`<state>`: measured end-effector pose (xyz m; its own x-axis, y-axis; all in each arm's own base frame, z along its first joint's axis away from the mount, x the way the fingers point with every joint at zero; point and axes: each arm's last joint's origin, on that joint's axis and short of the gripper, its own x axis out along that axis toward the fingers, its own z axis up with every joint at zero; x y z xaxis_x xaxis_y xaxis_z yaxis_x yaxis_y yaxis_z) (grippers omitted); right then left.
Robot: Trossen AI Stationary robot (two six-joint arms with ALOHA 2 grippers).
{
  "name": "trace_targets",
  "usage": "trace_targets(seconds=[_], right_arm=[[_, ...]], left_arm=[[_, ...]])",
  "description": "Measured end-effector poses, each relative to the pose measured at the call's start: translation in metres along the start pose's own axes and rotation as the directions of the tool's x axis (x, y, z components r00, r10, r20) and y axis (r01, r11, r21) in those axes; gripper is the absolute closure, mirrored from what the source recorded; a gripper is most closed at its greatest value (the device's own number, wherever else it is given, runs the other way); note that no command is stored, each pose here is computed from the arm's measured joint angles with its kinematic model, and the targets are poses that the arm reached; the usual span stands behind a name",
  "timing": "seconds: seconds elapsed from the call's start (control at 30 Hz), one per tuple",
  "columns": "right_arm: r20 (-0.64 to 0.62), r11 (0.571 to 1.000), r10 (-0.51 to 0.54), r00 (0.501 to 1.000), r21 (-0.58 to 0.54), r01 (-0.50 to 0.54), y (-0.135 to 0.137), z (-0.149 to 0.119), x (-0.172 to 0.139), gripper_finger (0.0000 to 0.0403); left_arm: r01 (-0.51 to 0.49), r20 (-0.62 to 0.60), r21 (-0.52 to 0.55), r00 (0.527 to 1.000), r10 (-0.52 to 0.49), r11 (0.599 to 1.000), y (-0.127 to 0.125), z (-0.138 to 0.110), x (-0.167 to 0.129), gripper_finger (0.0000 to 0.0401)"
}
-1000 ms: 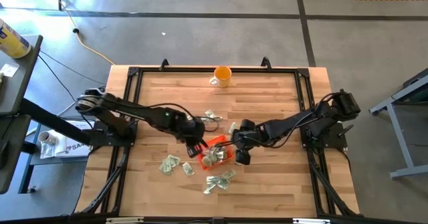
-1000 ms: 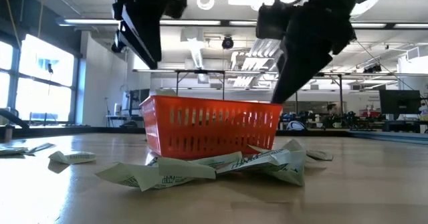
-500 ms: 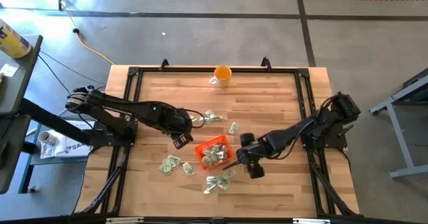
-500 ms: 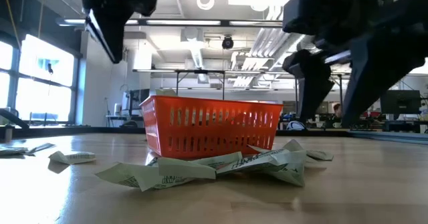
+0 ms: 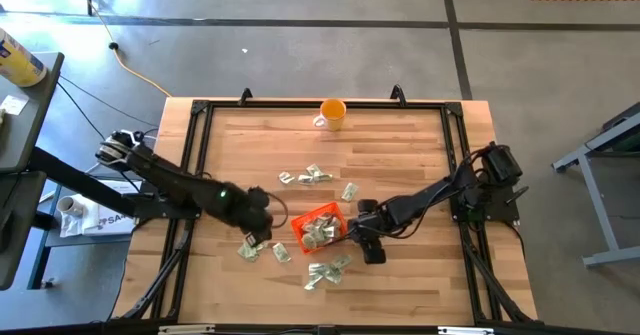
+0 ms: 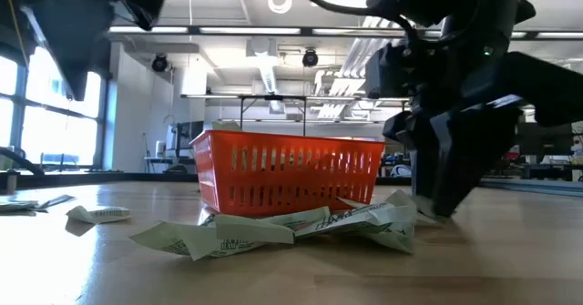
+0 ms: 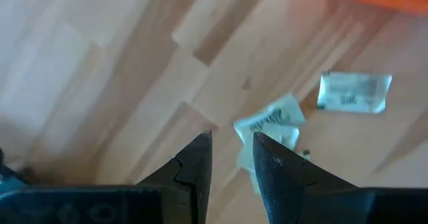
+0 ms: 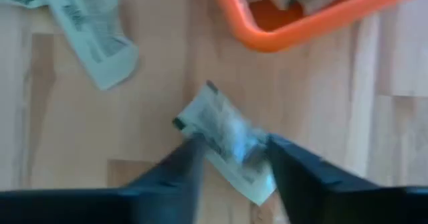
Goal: Pick and place Stevia / Truvia into bins
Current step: Put the stevia packet into the bin
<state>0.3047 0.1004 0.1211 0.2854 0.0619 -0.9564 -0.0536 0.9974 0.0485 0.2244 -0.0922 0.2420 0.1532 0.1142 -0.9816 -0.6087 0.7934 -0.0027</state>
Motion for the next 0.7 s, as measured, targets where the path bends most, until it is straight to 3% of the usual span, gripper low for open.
trace_targets(seconds=[0.13, 0.2, 0.3, 0.5, 0.6, 0.7], right_arm=[[-0.04, 0.999, 0.011, 0.999, 0.047, -0.009, -0.004, -0.003, -0.007, 0.036], [-0.062, 0.996, 0.024, 0.998, 0.084, -0.019, -0.005, -0.006, -0.014, 0.0389], [-0.056, 0.988, 0.032, 0.998, 0.156, -0.023, -0.006, -0.01, -0.03, 0.0376], [0.2, 0.967, 0.044, 0.979, 0.238, -0.092, -0.009, 0.011, -0.084, 0.0395], [0.304, 0.964, 0.105, 0.947, 0.202, -0.172, -0.016, 0.032, -0.095, 0.039], [0.335, 0.952, 0.147, 0.931, 0.21, -0.225, -0.025, 0.051, -0.092, 0.0355]], left_arm=[[-0.026, -0.021, -0.042, 0.999, 0.025, 0.999, -0.003, -0.02, 0.008, 0.0256], [-0.037, -0.029, -0.065, 0.999, 0.035, 0.997, -0.004, -0.029, 0.012, 0.0256], [-0.005, -0.061, -0.099, 0.998, -0.001, 0.995, -0.007, -0.042, 0.021, 0.0256], [0.237, -0.031, -0.174, 0.969, -0.246, 0.956, -0.017, -0.053, 0.035, 0.0256], [0.218, 0.001, -0.224, 0.975, -0.224, 0.95, -0.011, -0.055, 0.042, 0.0256], [0.189, -0.009, -0.236, 0.98, -0.197, 0.953, -0.005, -0.058, 0.049, 0.0256]])
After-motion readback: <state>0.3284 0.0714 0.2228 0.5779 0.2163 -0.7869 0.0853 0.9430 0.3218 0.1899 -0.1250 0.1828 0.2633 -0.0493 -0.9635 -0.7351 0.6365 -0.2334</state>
